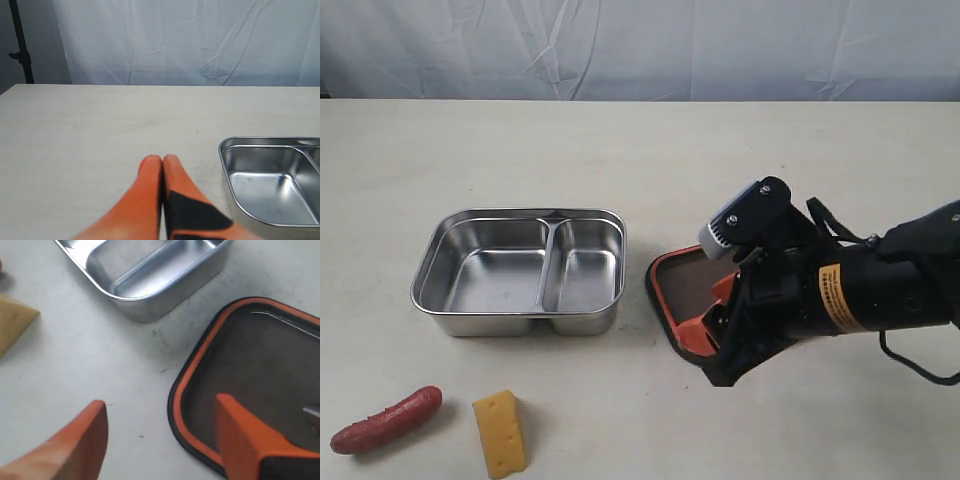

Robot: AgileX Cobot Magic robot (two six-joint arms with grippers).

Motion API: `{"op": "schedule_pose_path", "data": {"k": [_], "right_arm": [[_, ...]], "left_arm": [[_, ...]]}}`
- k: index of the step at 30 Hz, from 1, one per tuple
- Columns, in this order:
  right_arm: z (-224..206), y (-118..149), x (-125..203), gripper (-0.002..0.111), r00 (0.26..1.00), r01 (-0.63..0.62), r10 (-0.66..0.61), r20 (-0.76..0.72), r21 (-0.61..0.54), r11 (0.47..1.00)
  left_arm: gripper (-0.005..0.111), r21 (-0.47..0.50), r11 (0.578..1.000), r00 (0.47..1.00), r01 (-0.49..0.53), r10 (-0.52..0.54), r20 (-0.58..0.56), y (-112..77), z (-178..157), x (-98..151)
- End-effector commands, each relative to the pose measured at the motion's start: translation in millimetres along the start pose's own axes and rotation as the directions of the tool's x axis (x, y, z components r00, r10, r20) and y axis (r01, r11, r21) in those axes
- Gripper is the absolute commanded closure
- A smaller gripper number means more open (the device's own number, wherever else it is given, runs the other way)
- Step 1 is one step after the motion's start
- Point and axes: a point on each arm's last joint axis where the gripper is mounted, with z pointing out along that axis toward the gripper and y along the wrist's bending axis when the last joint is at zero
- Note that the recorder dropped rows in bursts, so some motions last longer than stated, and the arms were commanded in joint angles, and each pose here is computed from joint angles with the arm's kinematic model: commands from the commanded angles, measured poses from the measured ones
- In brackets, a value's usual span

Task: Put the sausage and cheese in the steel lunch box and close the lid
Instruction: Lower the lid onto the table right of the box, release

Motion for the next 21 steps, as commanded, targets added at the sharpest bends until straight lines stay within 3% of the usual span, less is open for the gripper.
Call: {"op": "schedule_pose_path", "data": {"k": [1, 3, 6, 7, 16, 21], "right_arm": [[-9.9, -1.6, -15.3, 0.052, 0.998, 0.028, -0.030, 0.064, 0.037, 0.999], [-18.5, -0.2, -27.5, 0.068, 0.993, 0.007, -0.011, 0.117, 0.034, 0.999], [-30.5, 5.9, -42.2, 0.104, 0.983, -0.013, 0.016, 0.182, -0.014, 1.000], [-33.5, 8.9, -45.1, 0.108, 0.981, -0.007, 0.014, 0.195, -0.041, 0.999], [-41.2, 32.3, -49.5, 0.107, 0.980, -0.004, 0.062, 0.188, -0.298, 0.955], [-41.1, 31.9, -49.6, 0.107, 0.980, 0.006, 0.053, 0.191, -0.292, 0.957]], "left_arm": [[0.107, 0.009, 1.000, 1.000, 0.008, -0.008, 0.006, -0.5, 0.0, 0.5], [0.107, 0.009, 1.000, 1.000, 0.008, -0.008, 0.006, -0.5, 0.0, 0.5], [0.107, 0.006, 1.000, 1.000, -0.002, 0.002, 0.006, -0.3, 0.0, 0.6], [0.107, 0.006, 1.000, 1.000, -0.002, 0.002, 0.006, -0.3, 0.0, 0.6], [0.107, 0.006, 1.000, 1.000, -0.002, 0.002, 0.006, -0.3, 0.0, 0.6], [0.107, 0.006, 1.000, 1.000, -0.002, 0.002, 0.006, -0.3, 0.0, 0.6]]}}
